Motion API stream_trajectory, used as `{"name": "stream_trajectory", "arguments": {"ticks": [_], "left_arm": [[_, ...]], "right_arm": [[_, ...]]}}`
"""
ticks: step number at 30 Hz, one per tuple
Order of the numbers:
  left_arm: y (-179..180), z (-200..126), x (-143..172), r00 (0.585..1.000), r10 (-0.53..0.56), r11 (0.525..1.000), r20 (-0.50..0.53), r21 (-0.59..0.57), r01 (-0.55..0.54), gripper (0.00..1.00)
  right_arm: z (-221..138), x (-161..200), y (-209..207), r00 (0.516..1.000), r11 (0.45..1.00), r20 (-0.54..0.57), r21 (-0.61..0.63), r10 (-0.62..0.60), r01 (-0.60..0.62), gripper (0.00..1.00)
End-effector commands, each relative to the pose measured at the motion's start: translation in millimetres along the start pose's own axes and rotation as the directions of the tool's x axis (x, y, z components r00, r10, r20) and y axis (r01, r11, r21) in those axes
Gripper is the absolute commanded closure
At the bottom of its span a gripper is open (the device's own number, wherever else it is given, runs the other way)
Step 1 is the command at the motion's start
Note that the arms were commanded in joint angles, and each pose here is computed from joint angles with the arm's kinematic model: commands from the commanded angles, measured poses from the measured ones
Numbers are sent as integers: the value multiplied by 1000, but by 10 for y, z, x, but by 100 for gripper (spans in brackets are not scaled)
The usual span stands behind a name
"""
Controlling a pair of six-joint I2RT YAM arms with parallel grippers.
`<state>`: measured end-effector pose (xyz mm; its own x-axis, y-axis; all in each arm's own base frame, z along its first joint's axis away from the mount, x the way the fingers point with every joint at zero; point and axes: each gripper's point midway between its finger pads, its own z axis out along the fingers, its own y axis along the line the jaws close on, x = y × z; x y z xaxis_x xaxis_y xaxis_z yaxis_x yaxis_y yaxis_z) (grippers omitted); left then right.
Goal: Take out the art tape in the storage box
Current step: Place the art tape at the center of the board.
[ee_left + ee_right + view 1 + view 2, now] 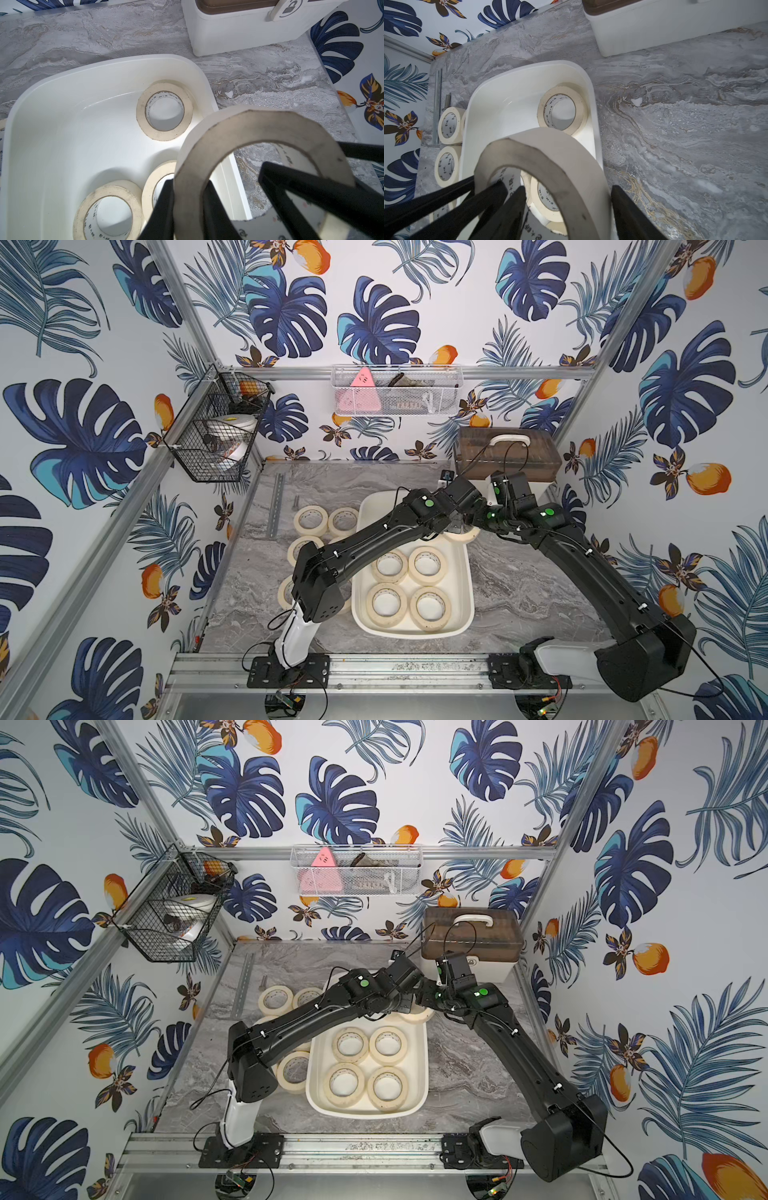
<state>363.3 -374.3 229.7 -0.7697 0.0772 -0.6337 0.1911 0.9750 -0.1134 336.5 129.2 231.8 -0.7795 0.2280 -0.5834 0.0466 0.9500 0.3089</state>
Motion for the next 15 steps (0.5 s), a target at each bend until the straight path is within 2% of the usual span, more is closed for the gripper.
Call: {"name": "stream_trajectory", "arguments": {"ticks": [1, 4, 11, 15], "left_arm": [[-49, -40, -29, 1000, -2, 1000, 8, 16, 2, 96], [-73, -68, -35, 1000, -13, 999, 11, 32, 13, 96], [-70, -154, -60, 999, -24, 998, 23, 53, 23, 95], [-66, -195, -67, 999, -33, 997, 28, 65, 31, 95]], "right_arm": [[-59, -27, -148, 999, 996, 15, 76, -42, 41, 40], [-77, -49, -176, 998, 996, 33, 81, -51, 48, 49], [-13, -36, -232, 999, 995, 20, 91, -39, 37, 52], [1, -38, -240, 999, 996, 17, 87, -36, 34, 59]]}}
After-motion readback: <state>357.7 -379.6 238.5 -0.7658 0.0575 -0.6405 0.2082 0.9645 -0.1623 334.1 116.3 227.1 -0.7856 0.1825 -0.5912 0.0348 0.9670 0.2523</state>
